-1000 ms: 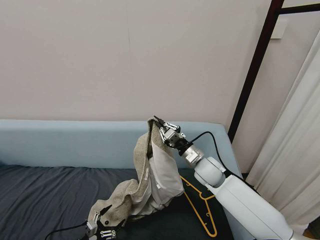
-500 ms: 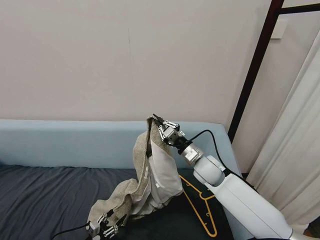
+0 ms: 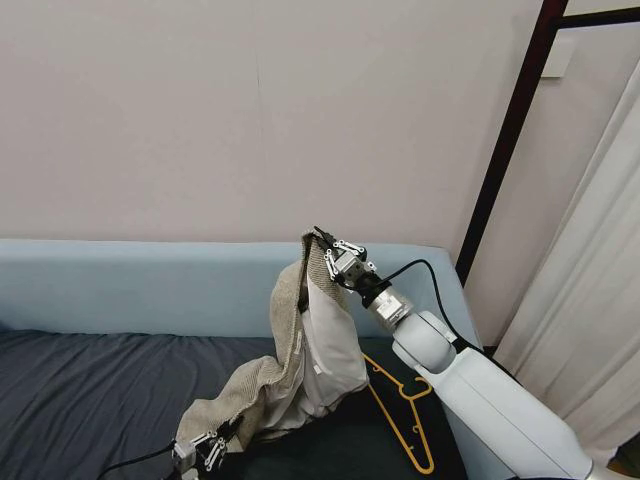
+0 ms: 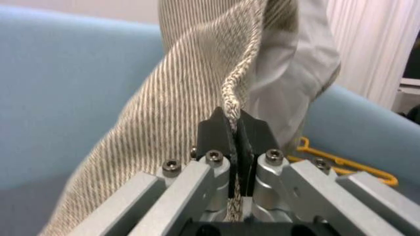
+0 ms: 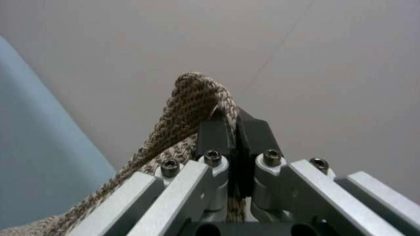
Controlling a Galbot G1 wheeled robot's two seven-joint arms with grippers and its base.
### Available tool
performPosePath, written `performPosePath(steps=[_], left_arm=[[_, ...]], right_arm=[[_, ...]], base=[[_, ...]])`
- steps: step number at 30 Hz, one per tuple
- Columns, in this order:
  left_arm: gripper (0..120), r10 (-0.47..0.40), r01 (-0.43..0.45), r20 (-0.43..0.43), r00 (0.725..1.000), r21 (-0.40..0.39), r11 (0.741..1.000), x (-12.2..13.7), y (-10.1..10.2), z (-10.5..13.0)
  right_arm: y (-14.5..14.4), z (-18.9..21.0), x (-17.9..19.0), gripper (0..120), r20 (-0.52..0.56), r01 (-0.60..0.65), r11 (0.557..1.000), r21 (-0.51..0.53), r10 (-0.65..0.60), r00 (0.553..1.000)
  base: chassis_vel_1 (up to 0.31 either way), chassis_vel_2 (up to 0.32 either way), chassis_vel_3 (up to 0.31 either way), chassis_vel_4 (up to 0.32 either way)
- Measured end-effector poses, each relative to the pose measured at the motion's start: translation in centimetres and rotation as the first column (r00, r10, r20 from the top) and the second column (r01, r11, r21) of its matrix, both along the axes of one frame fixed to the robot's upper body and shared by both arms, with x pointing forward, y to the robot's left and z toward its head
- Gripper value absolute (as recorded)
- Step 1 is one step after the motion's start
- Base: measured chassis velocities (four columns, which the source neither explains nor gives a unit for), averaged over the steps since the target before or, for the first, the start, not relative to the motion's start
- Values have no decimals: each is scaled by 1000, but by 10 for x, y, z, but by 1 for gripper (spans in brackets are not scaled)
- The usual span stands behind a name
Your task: Pick up the clothes from the sofa and hang them on the clothes hanger.
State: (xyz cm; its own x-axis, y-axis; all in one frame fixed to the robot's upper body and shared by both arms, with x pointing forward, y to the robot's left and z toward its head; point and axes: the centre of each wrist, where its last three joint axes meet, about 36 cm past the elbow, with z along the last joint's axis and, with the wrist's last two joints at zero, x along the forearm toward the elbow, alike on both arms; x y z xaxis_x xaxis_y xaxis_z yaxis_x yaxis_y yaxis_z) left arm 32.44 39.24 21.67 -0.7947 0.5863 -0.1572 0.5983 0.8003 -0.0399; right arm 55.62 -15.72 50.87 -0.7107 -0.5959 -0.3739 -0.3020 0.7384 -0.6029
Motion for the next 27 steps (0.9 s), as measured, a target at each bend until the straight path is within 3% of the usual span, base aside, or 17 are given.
performPosePath(steps=[2, 4, 5, 6, 8, 9, 13, 14, 15, 17, 20, 21, 24, 27], left_arm=[[0, 36, -34, 74, 997, -27, 999, 4, 2, 30], [0, 40, -38, 81, 996, -29, 999, 4, 3, 33], [0, 55, -51, 109, 993, -38, 998, 7, 5, 46], [0, 100, -91, 199, 975, -50, 995, 15, 17, 99], [0, 132, -121, 274, 953, -55, 991, 23, 27, 150], [0, 132, -121, 274, 953, -55, 991, 23, 27, 150], [0, 189, -181, 374, 908, -56, 982, 30, 38, 246], [0, 216, -209, 394, 893, -61, 976, 32, 43, 284], [0, 216, -209, 394, 893, -61, 976, 32, 43, 284], [0, 254, -249, 408, 877, -65, 966, 34, 51, 327], [0, 336, -338, 423, 842, -72, 938, 41, 64, 388], [0, 336, -338, 423, 842, -72, 938, 41, 64, 388], [0, 415, -431, 419, 808, -61, 900, 41, 74, 424], [0, 443, -480, 396, 804, -7, 878, 38, 76, 416]], right_arm=[[-4, 7, -2, 0, -31, 73, 997, 20, -73, 997], [-4, 8, -3, 0, -35, 78, 997, 24, -77, 996], [-4, 13, -4, 0, -47, 93, 995, 40, -91, 995], [-6, 33, -9, 0, -95, 116, 988, 98, -107, 990], [-9, 52, -15, 0, -126, 111, 985, 133, -94, 988], [-9, 52, -15, 0, -126, 111, 985, 133, -94, 988], [-18, 85, -28, 0, -189, 90, 982, 165, -58, 980], [-22, 105, -33, 0, -230, 90, 979, 184, -46, 972], [-22, 105, -33, 0, -230, 90, 979, 184, -46, 972], [-24, 131, -36, 0, -260, 108, 971, 213, -50, 964], [-31, 172, -32, 0, -217, 132, 959, 251, -77, 973], [-31, 172, -32, 0, -217, 132, 959, 251, -77, 973], [-44, 199, -39, 0, -170, 168, 949, 268, -125, 977], [-51, 196, -51, 0, -179, 210, 950, 232, -171, 969]], base=[[0, 0, 0, 0], [0, 0, 0, 0], [0, 0, 0, 0], [0, 0, 0, 0], [0, 0, 0, 0], [0, 0, 0, 0], [0, 0, 0, 0], [0, 0, 0, 0], [0, 0, 0, 0], [0, 0, 0, 0], [0, 0, 0, 0], [0, 0, 0, 0], [0, 0, 0, 0], [0, 0, 0, 0]])
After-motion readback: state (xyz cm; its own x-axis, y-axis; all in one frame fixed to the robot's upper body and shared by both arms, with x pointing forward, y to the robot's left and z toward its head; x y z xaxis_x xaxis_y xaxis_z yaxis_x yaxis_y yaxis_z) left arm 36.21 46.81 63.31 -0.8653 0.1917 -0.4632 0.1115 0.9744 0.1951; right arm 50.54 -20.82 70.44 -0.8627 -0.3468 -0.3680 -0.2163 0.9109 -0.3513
